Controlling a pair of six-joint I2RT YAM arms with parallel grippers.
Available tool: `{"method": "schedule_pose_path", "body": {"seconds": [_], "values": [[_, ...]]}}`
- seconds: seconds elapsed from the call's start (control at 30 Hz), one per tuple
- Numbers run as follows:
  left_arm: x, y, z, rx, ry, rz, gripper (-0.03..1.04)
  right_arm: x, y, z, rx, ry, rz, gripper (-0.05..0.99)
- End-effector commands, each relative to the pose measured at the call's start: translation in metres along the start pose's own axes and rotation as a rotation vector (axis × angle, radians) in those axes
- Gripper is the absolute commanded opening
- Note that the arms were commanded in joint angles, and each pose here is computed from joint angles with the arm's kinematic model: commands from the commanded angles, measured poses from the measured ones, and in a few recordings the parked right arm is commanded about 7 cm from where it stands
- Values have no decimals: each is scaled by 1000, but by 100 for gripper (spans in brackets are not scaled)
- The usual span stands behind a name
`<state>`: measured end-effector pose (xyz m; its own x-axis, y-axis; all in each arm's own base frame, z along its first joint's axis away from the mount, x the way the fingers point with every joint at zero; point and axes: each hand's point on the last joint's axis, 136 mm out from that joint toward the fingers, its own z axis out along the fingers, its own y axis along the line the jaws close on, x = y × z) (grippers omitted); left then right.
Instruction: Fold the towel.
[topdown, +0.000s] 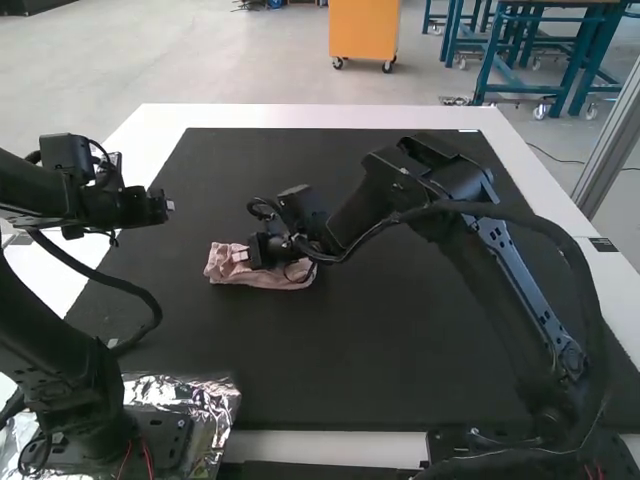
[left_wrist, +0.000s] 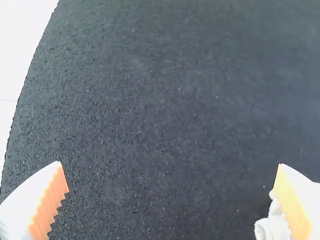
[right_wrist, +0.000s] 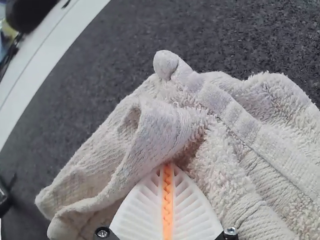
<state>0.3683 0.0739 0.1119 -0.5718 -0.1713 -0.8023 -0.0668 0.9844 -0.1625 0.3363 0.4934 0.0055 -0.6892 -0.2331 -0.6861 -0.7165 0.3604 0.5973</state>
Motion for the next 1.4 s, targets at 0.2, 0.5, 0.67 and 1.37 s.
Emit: {"method": "schedule_pose_path", "body": {"seconds": [0.2, 0.5, 0.67, 1.37], "values": [[-58, -18, -27, 39, -116, 22, 97, -132, 39, -98, 36, -188, -53, 65], [-114, -61, -70, 106, -258, 106, 97, -240, 109, -242, 99, -450, -149, 92], [-146, -84, -113, 134, -388, 158, 97, -277, 133, -351, 249, -653, -188, 92], [-160, -148, -319, 369, -880, 105, 97, -99, 287, -621, 624, -1213, -445, 92]]}}
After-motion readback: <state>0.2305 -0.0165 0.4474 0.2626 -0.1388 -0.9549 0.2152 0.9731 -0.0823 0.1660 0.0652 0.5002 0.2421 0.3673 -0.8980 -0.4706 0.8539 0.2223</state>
